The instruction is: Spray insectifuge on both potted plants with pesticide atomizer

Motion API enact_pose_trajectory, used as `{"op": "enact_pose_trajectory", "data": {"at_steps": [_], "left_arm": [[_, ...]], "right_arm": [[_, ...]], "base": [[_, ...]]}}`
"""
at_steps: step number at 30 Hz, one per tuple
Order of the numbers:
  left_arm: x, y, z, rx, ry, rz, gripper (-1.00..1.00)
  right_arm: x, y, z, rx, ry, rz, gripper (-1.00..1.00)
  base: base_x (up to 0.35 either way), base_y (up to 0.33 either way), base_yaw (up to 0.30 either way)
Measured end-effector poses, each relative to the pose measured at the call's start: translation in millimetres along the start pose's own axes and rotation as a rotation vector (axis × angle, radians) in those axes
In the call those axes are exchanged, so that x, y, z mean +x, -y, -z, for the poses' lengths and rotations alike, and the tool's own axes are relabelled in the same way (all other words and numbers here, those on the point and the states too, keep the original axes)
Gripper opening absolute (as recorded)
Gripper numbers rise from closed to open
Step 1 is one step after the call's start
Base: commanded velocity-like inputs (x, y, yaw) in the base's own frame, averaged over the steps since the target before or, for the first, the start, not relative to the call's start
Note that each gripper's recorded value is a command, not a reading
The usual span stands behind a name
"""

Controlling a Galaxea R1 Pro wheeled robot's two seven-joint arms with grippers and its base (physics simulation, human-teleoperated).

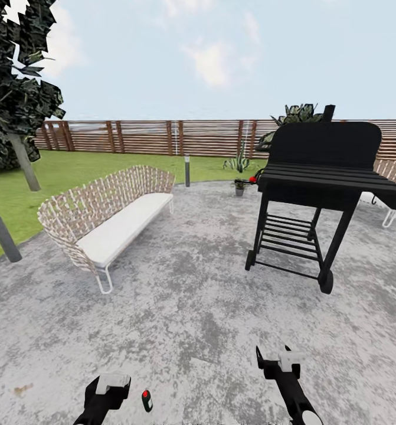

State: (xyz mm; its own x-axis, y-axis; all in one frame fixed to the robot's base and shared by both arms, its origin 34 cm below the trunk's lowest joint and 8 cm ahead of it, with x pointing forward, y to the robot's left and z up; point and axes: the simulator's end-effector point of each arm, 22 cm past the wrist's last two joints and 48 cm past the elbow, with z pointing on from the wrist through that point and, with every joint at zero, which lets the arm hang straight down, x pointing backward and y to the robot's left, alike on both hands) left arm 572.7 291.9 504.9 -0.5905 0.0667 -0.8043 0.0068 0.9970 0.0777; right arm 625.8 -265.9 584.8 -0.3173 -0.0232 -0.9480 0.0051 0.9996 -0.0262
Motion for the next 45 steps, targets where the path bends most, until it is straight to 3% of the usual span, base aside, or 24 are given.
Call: {"op": "enact_pose_trajectory", "data": {"at_steps": [28, 34, 45], "left_arm": [[69.7, 2.6, -29.4, -0.002, -0.042, -0.003, 1.0], [31.1, -4.9, -62.3, -0.013, 0.006, -0.003, 1.0], [75.1, 4.7, -73.1, -0.003, -0.048, 0.001, 1.0]], "right_arm": [[77.1, -2.1, -9.8, -0.001, -0.041, 0.001, 1.0], [92.0, -3.2, -11.9, -0.004, -0.047, 0.001, 1.0], [119.6, -3.3, -15.0, -0.002, -0.055, 0.001, 1.0]], "base": [[0.0, 0.0, -0.14], [0.0, 0.0, -0.023], [0.0, 0.0, -0.001]]}}
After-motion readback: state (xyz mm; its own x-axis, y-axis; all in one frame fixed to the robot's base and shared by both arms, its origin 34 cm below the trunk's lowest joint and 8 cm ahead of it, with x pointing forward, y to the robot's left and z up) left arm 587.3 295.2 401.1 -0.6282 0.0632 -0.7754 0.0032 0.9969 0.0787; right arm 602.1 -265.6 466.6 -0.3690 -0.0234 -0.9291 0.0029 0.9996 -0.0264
